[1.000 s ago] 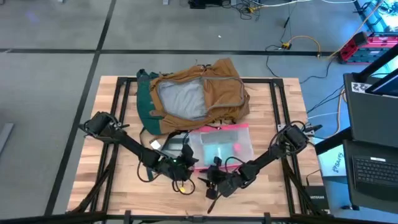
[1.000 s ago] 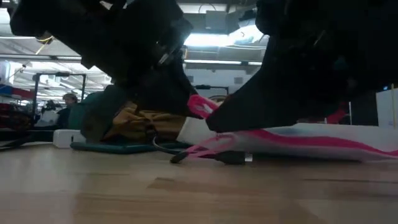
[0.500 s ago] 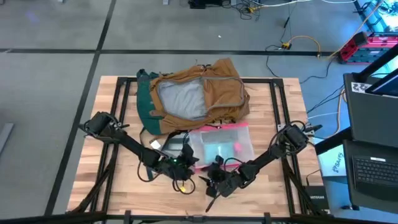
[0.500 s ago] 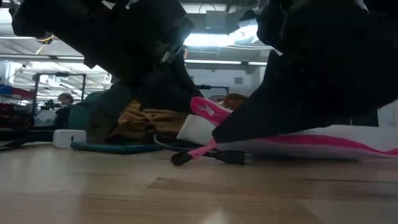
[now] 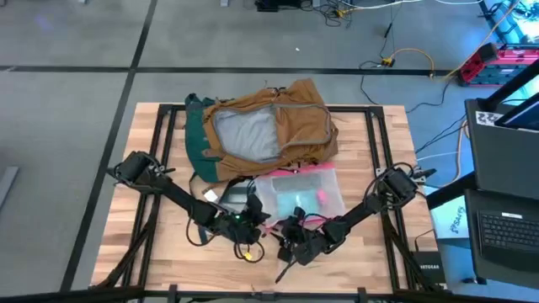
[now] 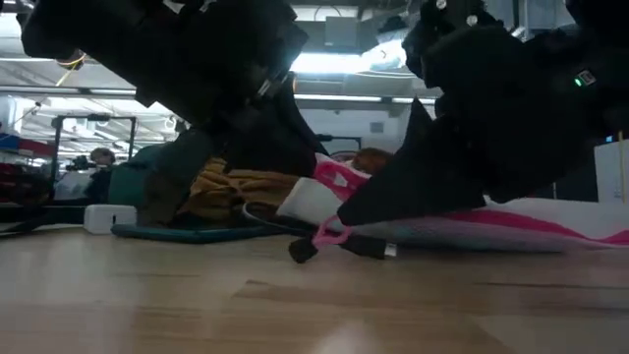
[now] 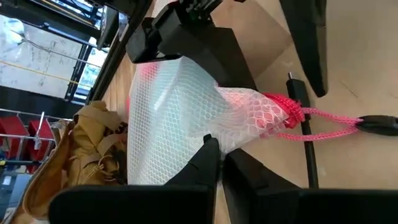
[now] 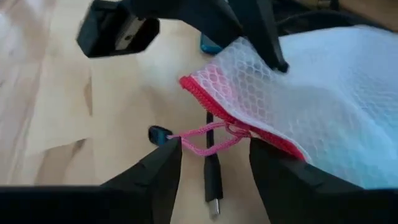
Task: Unpack backpack
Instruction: Open the pink zipper pouch
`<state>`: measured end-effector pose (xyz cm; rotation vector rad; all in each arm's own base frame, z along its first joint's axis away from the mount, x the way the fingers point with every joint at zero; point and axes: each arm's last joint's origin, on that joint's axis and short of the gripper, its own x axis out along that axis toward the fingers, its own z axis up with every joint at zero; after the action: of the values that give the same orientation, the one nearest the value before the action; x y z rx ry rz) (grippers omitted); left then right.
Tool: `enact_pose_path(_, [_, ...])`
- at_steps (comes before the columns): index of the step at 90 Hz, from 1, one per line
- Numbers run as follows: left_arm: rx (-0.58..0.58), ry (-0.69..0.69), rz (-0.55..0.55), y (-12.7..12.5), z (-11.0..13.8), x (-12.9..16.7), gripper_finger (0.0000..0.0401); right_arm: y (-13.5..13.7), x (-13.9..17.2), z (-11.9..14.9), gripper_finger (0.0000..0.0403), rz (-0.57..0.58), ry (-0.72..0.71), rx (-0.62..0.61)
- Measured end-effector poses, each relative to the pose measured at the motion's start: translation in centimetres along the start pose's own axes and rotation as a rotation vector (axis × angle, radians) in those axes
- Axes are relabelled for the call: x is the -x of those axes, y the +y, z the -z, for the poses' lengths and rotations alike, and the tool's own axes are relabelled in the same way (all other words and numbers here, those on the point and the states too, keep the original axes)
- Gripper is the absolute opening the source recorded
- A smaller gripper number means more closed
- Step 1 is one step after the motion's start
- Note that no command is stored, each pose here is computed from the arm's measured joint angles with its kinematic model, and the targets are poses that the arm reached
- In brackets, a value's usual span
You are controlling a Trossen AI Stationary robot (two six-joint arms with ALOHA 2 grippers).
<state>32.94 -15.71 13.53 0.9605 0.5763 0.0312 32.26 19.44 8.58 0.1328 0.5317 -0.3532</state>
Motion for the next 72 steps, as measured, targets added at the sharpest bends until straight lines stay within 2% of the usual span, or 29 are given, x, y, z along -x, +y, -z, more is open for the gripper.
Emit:
enact_pose_path(53, [0.003, 0.000, -0.005, 0.04, -0.03, 0.01, 0.0000, -0.33, -0.35, -0.32, 0.0168, 0.025, -0.027, -0.034])
enact_pose_path(62, [0.004, -0.001, -0.004, 0.03, -0.03, 0.01, 0.0000, -0.37, -0.37, -0.33, 0.0140, 0.027, -0.027, -0.029])
enact_pose_path(72, [0.007, -0.005, 0.000, 0.00, -0.06, 0.04, 0.0000, -0.39, -0.39, -0.28, 0.0089, 0.029, -0.025, -0.004])
